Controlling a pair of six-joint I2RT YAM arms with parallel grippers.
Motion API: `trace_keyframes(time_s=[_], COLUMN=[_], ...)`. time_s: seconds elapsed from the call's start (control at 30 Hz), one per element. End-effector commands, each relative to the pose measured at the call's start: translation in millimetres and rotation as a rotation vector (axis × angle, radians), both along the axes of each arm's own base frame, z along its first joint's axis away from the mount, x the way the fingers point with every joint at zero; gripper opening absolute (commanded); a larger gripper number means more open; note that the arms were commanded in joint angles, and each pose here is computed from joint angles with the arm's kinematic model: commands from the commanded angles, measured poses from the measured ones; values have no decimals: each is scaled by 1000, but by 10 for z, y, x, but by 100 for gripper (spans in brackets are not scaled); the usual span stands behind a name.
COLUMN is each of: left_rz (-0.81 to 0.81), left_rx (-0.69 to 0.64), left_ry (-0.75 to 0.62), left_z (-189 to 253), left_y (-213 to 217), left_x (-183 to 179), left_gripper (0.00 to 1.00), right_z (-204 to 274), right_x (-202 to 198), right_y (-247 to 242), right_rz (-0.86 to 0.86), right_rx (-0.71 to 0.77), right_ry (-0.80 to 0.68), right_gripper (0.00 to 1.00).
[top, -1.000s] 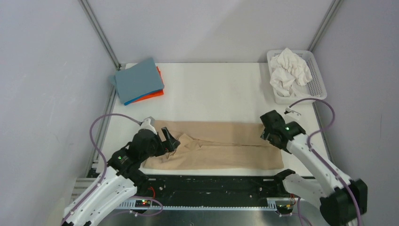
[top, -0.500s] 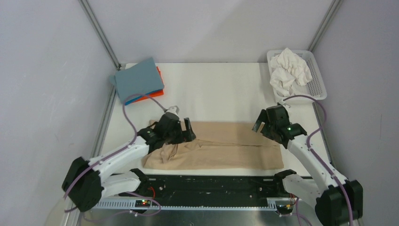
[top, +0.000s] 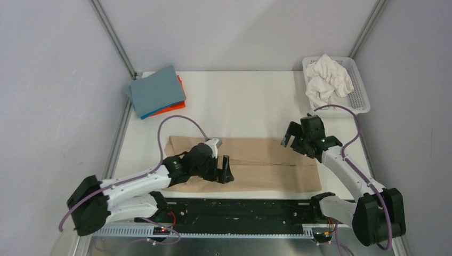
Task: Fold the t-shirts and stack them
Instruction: Rotate the tshirt 90 degrees
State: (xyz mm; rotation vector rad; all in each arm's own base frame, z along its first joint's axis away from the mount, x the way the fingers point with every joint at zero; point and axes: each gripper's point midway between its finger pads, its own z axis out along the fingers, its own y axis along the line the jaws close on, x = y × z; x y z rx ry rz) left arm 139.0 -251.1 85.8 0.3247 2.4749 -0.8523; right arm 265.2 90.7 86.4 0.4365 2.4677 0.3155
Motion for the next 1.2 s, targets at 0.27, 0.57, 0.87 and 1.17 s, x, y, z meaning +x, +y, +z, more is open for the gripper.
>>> trace_keyframes(time_s=[0.27, 0.57, 0.87, 1.17], left_rz=[393, 461, 351, 316], left_rx=[27, 108, -124, -477], left_ry=[17, 144, 195, 248], left_z=[-18, -543, -474, -114], left_y=[505, 338, -465, -1129], left_x=[947, 1779, 3502, 4450], left_gripper=[98, 98, 98, 98], right_z=[-241, -575, -723, -607], right_x=[337, -73, -922, -1331], right_y=[546, 439, 894, 2044], right_rz=[194, 108, 322, 674], right_rx=[11, 29, 167, 405], right_ry=[41, 202, 317, 336], right_gripper=[100, 100, 100, 100])
